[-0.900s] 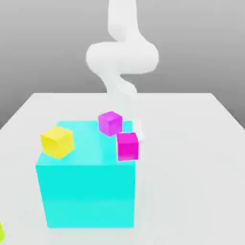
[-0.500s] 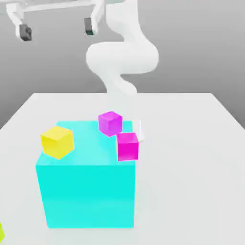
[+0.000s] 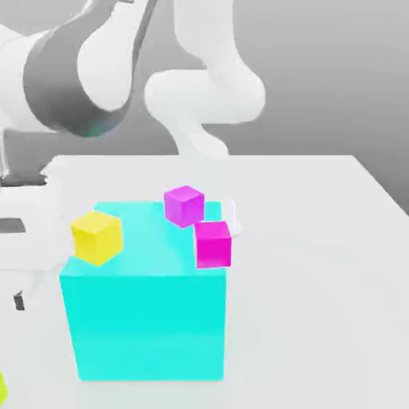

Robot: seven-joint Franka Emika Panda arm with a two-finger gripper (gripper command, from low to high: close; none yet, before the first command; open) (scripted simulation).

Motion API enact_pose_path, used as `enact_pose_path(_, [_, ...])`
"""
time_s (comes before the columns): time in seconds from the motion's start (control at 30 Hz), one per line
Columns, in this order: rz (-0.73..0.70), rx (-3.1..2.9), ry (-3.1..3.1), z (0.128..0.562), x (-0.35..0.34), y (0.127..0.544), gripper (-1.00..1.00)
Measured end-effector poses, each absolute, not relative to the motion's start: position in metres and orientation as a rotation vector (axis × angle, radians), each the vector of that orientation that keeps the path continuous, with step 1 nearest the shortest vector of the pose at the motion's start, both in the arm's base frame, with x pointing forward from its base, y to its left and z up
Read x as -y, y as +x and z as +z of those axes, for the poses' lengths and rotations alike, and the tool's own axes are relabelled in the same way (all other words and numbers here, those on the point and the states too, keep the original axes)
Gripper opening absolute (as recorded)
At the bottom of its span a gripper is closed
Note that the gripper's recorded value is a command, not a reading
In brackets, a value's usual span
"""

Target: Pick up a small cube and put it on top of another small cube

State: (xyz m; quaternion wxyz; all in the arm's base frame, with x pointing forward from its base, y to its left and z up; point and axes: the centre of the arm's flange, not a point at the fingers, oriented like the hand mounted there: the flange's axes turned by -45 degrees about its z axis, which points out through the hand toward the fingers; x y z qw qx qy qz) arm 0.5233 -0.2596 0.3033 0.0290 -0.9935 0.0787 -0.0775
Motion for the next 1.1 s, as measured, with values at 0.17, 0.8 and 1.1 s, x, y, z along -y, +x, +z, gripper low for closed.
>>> enact_pose_path(0.17, [-0.079,-0.28,-3.107,0.229,0.304,0.502,0.0])
enact_pose_path(0.8, [-0.083,-0.311,-3.08,0.221,0.307,0.502,-1.0])
enact_pose_path(1.1, [-0.11,-0.39,-2.908,0.307,0.225,0.491,-1.0])
